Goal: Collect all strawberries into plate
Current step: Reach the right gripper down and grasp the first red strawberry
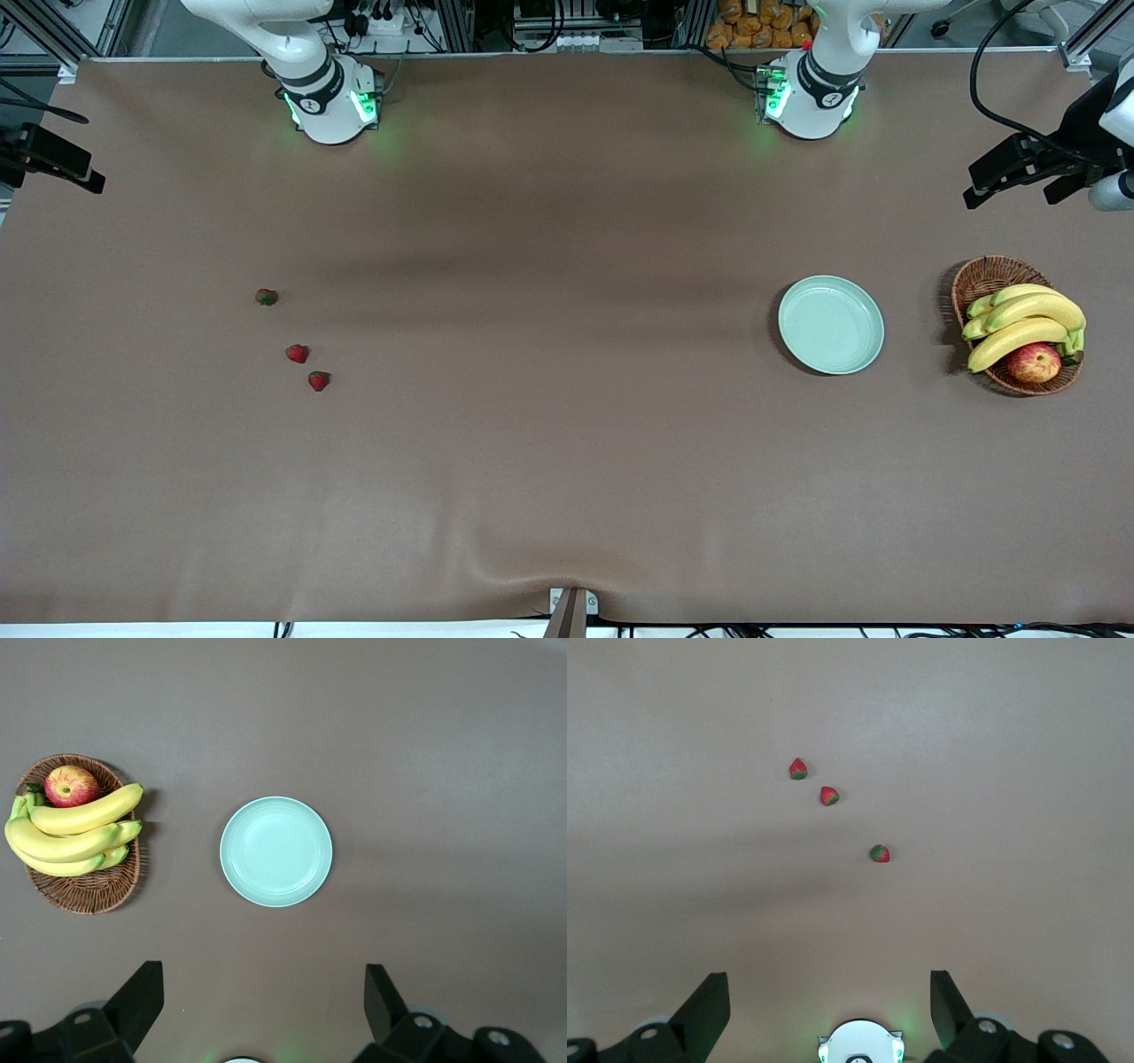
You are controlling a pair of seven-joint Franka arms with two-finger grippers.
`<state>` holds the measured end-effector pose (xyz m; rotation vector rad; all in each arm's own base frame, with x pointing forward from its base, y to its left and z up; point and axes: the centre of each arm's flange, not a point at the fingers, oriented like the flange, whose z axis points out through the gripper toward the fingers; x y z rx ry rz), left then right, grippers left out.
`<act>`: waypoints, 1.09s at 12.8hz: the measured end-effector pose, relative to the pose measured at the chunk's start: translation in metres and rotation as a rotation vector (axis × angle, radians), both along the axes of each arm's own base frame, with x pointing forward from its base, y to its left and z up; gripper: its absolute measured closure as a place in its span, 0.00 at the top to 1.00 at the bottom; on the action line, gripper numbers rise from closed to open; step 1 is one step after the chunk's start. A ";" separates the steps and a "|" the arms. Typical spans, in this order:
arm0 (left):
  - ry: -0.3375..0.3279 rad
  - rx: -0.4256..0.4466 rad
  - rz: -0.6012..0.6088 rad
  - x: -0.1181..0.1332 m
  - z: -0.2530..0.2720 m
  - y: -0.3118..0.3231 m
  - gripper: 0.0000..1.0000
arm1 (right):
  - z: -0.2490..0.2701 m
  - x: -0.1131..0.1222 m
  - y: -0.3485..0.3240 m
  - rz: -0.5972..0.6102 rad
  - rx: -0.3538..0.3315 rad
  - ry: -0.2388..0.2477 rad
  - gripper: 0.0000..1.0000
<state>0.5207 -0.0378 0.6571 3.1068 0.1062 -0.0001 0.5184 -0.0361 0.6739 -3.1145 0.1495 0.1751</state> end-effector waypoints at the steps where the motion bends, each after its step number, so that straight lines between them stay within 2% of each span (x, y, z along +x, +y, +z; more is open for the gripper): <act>1: 0.000 0.000 0.000 0.000 0.000 0.000 1.00 | 0.000 0.000 0.000 0.000 0.000 0.001 1.00; 6: -0.001 0.021 0.003 -0.001 0.009 0.003 1.00 | -0.002 0.000 0.000 0.013 0.002 0.006 1.00; 8: 0.000 0.022 0.003 0.002 0.011 0.004 1.00 | -0.013 0.002 -0.001 0.013 0.002 0.028 1.00; 9: 0.004 0.022 0.002 0.003 0.010 0.003 1.00 | -0.027 0.004 -0.001 0.012 0.002 0.058 1.00; 12: 0.017 0.023 -0.003 0.005 0.005 0.001 1.00 | -0.112 0.014 -0.010 -0.004 0.004 0.205 1.00; 14: 0.028 0.023 -0.006 0.006 0.002 0.000 1.00 | -0.184 0.025 -0.022 -0.010 0.008 0.251 1.00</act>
